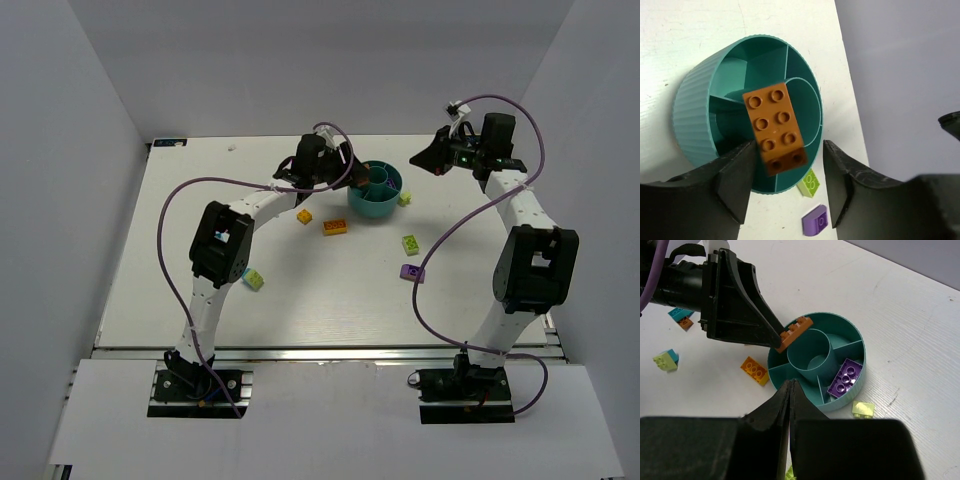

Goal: Sort the legos into containers by color

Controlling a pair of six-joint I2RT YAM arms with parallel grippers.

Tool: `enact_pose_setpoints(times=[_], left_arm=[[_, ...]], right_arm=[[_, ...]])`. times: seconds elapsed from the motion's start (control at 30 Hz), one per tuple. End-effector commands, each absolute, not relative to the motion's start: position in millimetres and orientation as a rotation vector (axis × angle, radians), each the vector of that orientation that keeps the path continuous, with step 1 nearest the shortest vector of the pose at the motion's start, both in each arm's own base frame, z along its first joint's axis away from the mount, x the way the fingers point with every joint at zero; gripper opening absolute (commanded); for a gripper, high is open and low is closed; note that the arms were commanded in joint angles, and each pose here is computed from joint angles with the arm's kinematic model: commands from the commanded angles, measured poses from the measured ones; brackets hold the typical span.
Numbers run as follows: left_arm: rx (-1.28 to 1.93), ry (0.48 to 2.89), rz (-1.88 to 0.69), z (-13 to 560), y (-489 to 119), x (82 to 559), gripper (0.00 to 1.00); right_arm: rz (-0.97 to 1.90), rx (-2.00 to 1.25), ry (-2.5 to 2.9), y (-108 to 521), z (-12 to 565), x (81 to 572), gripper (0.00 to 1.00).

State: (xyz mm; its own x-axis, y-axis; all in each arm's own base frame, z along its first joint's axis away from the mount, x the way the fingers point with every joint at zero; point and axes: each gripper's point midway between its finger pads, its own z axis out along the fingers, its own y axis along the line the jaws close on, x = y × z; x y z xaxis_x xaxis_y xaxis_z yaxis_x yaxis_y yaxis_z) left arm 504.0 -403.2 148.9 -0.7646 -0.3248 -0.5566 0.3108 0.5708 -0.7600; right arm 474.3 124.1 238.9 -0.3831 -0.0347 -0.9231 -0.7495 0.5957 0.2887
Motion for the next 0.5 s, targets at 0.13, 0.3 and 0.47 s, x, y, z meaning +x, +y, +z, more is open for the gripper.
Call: enact_pose_setpoints(times=[0.13,0.3,0.47], left_arm=[[0.011,2.053,-1.205,184.7,-405.3,509.3,0.69],[0.015,2.042,-1.196,192.6,-403.5,509.0,0.68],[0.025,2.046,-1.18,196.8,-400.1,505.4,0.68]], right_arm=[[0.881,-0.676,1.738,124.5,262.6,472.1,0.04],[0.881,-0.683,1.738,124.6,262.7,470.6,0.04],[0.879,-0.687,1.739,124.5,261.7,469.9,0.04]])
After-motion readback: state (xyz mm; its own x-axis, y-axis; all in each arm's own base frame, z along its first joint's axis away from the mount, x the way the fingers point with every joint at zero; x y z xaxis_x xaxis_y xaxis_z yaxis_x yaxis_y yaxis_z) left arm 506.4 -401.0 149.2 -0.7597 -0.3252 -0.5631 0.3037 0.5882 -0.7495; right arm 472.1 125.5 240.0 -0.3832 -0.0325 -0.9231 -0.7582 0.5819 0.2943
